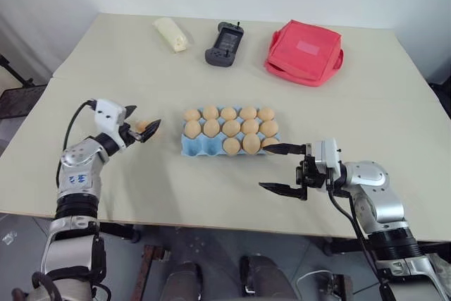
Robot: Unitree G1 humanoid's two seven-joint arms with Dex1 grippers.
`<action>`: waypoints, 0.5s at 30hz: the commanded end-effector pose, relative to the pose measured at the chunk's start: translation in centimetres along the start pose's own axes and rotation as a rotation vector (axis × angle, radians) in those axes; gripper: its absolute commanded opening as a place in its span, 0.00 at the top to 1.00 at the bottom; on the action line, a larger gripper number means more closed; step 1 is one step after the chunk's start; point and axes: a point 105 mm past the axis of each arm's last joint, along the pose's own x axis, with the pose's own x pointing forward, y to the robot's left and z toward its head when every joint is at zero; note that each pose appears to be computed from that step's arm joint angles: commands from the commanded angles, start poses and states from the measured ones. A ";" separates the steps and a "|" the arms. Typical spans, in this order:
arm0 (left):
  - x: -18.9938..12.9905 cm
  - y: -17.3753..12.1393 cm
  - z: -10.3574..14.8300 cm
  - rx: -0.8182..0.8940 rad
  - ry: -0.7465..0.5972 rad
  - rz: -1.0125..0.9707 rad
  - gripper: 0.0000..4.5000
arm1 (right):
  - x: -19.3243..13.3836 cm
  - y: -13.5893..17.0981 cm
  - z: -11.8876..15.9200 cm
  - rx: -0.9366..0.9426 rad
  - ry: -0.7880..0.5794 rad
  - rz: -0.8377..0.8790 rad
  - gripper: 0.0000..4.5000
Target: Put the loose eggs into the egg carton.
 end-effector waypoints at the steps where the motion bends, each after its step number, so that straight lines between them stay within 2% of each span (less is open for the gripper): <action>1: 0.5 -0.5 -0.3 0.010 0.014 -0.043 0.01 | 0.1 0.1 1.0 -0.038 -0.030 -0.005 0.00; 4: 0.6 -0.6 -1.1 0.000 0.055 -0.063 0.01 | 0.2 0.2 1.1 -0.037 -0.032 -0.007 0.00; 5: 0.5 -0.5 -1.4 -0.008 0.068 -0.060 0.09 | 0.2 0.2 1.1 -0.037 -0.033 -0.008 0.00; 7: 0.3 -0.4 -1.3 0.002 0.064 -0.062 0.20 | 0.2 0.1 1.1 -0.037 -0.034 -0.010 0.00; 11: 0.2 -1.0 1.4 0.017 -0.087 -0.103 0.47 | 0.2 0.1 1.1 -0.036 -0.035 -0.014 0.00; 13: 0.1 -1.8 2.6 0.029 -0.141 -0.156 0.47 | 0.2 0.2 1.0 -0.036 -0.034 -0.015 0.00; 15: 0.6 -4.2 4.7 0.070 -0.185 -0.286 0.47 | 0.1 0.2 1.0 -0.034 -0.030 -0.018 0.00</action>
